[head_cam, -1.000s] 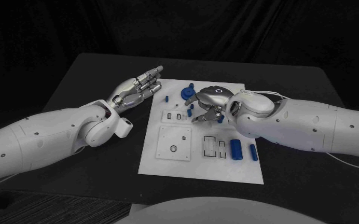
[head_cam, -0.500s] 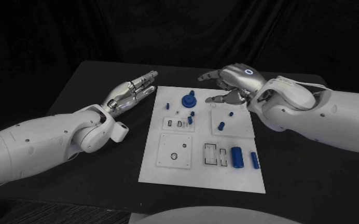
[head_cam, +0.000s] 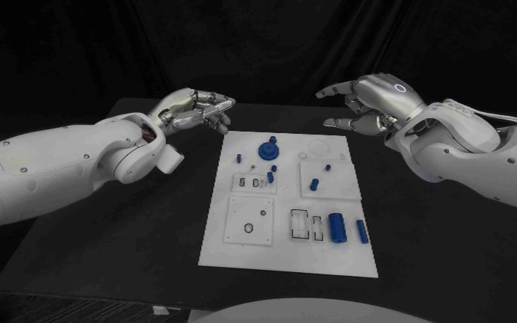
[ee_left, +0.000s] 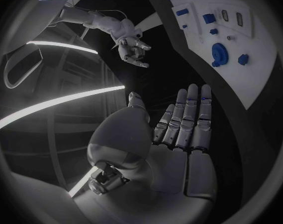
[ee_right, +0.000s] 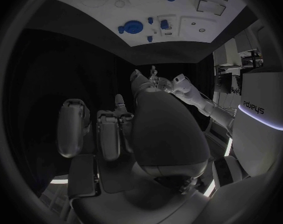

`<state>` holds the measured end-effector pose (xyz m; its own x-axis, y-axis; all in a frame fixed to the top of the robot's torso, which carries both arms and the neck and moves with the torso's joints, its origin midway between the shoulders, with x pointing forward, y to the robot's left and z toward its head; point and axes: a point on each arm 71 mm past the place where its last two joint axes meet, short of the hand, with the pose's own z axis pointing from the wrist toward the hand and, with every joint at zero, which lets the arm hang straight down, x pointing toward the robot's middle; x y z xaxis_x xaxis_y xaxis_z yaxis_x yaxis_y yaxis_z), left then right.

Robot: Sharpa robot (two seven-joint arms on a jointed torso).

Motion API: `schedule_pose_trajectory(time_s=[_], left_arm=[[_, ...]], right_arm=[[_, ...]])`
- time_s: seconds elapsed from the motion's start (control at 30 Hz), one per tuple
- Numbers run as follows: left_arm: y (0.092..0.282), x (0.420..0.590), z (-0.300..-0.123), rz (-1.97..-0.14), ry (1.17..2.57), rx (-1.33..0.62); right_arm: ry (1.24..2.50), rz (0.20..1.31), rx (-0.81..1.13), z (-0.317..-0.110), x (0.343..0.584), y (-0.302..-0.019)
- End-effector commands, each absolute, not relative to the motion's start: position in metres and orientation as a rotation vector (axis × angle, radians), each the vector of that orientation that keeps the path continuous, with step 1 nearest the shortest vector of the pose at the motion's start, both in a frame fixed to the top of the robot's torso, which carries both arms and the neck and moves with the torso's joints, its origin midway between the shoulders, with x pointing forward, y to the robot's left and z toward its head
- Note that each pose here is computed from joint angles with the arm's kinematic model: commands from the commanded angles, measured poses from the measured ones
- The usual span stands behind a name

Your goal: Assemble the parts on the task board

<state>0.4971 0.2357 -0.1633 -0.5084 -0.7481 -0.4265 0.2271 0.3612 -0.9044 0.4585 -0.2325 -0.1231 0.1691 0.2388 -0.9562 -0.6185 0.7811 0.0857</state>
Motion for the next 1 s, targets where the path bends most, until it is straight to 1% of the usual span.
schedule_pose_trajectory(time_s=[0.03,0.33,0.5,0.6,0.73,0.9,1.0], left_arm=[[0.231,0.499,-0.166,-1.052,1.914,-0.367],[0.219,0.506,-0.150,-0.686,2.170,-0.308],[0.207,0.508,-0.150,-0.463,2.319,-0.199],[0.196,0.512,-0.151,-0.377,2.372,-0.155],[0.181,0.518,-0.152,-0.292,2.408,-0.118],[0.163,0.528,-0.153,-0.254,2.412,-0.099],[0.156,0.531,-0.156,-0.238,2.423,-0.088]], right_arm=[[1.273,0.594,-0.336,-0.123,0.460,-0.238],[1.352,0.562,-0.320,-0.140,0.461,-0.243],[1.388,0.553,-0.315,-0.151,0.462,-0.243],[1.400,0.548,-0.312,-0.155,0.462,-0.244],[1.396,0.549,-0.307,-0.157,0.462,-0.245],[1.383,0.556,-0.305,-0.159,0.463,-0.242],[1.377,0.561,-0.306,-0.159,0.463,-0.240]])
